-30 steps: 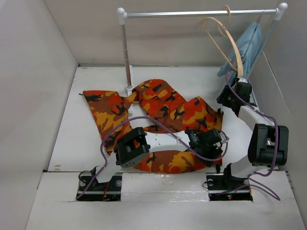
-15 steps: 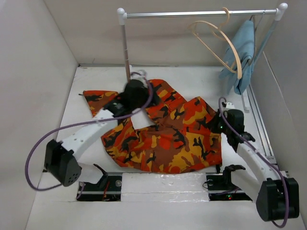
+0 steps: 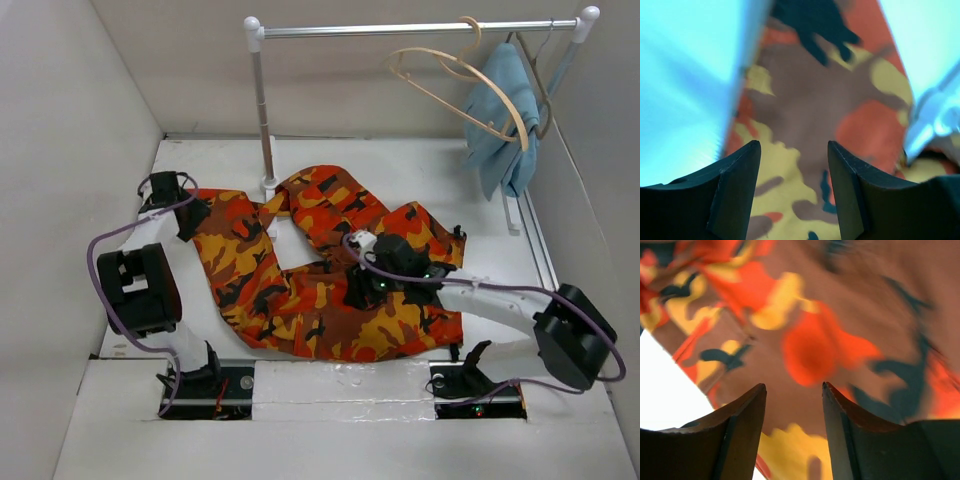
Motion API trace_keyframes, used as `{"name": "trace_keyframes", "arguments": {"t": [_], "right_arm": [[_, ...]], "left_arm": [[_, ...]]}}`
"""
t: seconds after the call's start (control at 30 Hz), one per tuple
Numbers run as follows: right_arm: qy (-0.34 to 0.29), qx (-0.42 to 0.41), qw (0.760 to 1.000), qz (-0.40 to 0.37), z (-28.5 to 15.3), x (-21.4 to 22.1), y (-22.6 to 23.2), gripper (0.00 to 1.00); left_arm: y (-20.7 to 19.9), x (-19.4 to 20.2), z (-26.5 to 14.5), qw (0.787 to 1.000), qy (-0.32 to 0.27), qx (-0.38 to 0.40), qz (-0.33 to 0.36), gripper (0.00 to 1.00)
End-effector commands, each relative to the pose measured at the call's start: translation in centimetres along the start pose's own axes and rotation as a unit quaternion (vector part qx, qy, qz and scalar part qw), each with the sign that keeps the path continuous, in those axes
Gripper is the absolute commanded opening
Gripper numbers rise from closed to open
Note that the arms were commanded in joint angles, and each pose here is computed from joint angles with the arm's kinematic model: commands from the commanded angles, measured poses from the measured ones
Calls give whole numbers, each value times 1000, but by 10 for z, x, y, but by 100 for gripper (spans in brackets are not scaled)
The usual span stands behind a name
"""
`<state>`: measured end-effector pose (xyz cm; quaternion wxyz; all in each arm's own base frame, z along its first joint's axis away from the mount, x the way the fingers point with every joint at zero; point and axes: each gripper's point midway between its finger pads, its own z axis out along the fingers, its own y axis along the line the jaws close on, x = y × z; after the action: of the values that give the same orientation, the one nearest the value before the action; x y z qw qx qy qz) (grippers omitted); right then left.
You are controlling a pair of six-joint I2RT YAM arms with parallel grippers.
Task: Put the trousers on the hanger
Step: Flatten out the trousers at the center of the board.
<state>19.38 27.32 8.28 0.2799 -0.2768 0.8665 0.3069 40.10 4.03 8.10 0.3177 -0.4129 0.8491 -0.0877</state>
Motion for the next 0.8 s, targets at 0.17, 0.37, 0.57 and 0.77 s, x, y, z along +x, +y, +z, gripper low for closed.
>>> {"name": "trace_keyframes", "arguments": {"t": [0.17,0.37,0.57,0.77], "right_arm": [[4,-50,998,-44,31,-4,42,60],[19,-35,998,-53,31,9,40,60],[26,-30,997,-59,32,16,35,60],[41,-31,997,-64,39,22,33,59]], "left_arm": [[33,-54,27,996,-27,-67,-51,52],[60,-41,49,995,17,-86,-39,47],[55,-36,55,998,18,-54,-18,46],[33,-48,57,1000,7,-6,-12,46]]}}
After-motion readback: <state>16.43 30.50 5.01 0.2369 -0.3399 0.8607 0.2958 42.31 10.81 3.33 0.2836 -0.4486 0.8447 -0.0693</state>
